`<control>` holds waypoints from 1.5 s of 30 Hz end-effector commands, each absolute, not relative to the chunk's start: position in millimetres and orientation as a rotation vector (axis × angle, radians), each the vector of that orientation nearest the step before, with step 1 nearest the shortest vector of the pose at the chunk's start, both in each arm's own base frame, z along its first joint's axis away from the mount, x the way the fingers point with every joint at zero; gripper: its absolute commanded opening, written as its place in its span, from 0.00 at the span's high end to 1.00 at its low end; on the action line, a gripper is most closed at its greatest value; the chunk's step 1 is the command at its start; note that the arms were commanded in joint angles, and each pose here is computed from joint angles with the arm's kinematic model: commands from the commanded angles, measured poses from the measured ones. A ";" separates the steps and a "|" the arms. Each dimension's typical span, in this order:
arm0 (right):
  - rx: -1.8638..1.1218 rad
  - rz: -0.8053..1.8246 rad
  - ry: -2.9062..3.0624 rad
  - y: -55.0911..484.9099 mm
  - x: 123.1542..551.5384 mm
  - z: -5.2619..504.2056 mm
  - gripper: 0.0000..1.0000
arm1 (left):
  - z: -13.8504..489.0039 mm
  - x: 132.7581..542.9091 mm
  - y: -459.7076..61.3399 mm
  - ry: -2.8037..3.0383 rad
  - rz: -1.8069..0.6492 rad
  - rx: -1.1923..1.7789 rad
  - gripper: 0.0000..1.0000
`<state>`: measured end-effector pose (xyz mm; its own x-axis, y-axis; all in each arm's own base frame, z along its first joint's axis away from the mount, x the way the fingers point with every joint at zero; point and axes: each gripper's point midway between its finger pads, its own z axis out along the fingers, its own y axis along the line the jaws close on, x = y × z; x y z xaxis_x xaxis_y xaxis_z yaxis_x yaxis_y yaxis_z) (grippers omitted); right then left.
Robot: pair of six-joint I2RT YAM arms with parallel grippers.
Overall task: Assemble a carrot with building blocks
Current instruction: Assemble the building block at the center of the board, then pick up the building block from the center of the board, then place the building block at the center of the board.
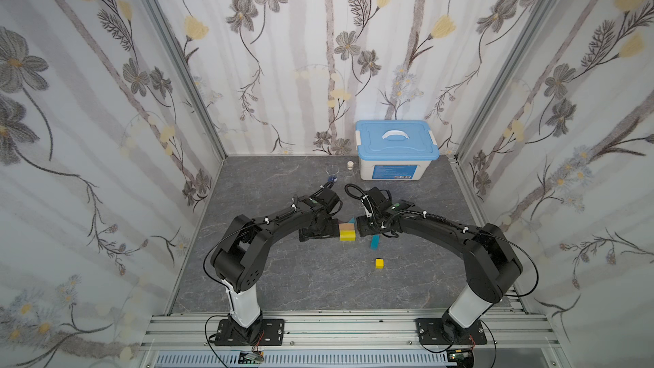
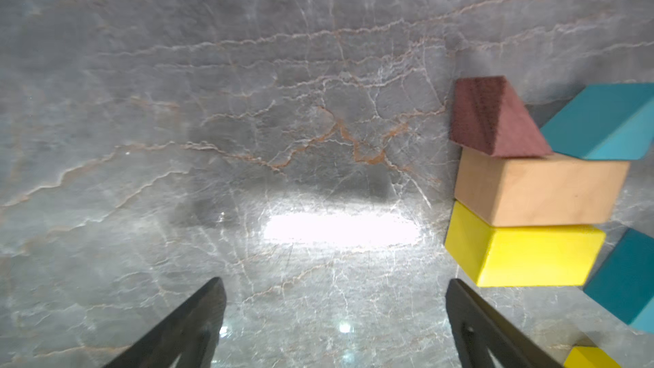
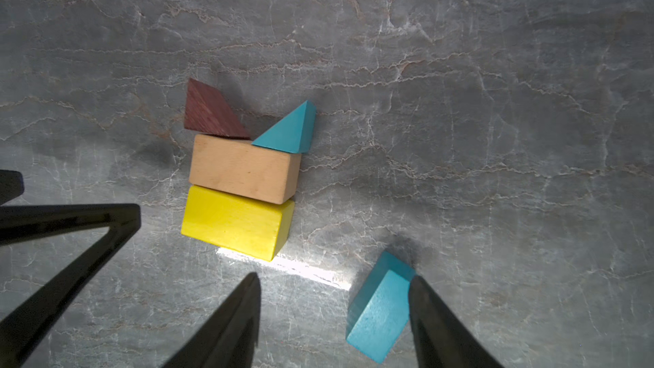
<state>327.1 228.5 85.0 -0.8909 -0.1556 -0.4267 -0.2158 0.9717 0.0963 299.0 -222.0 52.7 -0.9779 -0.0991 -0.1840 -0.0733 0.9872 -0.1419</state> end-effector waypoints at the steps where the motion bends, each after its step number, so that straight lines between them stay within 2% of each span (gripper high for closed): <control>1: -0.227 0.094 2.754 206.5 314.7 81.8 0.11 | 67.4 298.1 -210.6 2.899 -0.161 -0.166 0.00; 3: -0.215 0.064 2.772 199.8 308.7 78.5 0.06 | 82.0 300.5 -209.2 2.847 -0.196 -0.178 0.00; 4: -0.202 0.048 2.781 196.2 306.8 75.4 0.00 | 88.1 301.9 -207.9 2.823 -0.211 -0.189 0.00; 9: -0.156 0.011 2.827 183.5 301.7 54.9 0.00 | 114.2 306.5 -201.0 2.734 -0.252 -0.223 0.00; 12: -0.180 0.015 2.852 188.7 305.2 43.7 0.07 | 118.1 307.3 -201.6 2.724 -0.266 -0.228 0.00; 19: -0.174 0.012 2.881 190.3 304.2 24.2 0.44 | 116.5 307.1 -203.8 2.729 -0.282 -0.234 0.00; 23: -0.203 0.065 2.895 194.4 297.5 22.2 0.87 | 116.8 308.2 -203.5 2.724 -0.281 -0.235 0.00; 24: -0.215 0.071 2.896 195.2 296.1 22.8 0.94 | 115.6 307.6 -203.4 2.727 -0.278 -0.234 0.00; 26: -0.242 0.084 2.882 197.7 295.0 28.0 0.99 | 115.7 307.4 -202.6 2.722 -0.278 -0.240 0.00; 30: -0.360 0.121 2.813 213.0 295.7 49.5 1.00 | 119.7 306.7 -197.2 2.696 -0.271 -0.263 0.00; 35: -0.648 0.159 2.725 248.4 287.0 65.1 1.00 | 129.0 303.3 -183.7 2.648 -0.290 -0.340 0.00; 45: -1.120 0.159 2.655 297.7 253.1 36.3 0.98 | 133.9 293.4 -147.3 2.562 -0.409 -0.609 0.00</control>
<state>259.3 289.3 39.3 -0.7364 -0.6134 -0.2856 -0.6429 0.7658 0.0128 291.4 -148.3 130.7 -0.8188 -0.4235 -0.3876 -0.3032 0.8923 -0.3343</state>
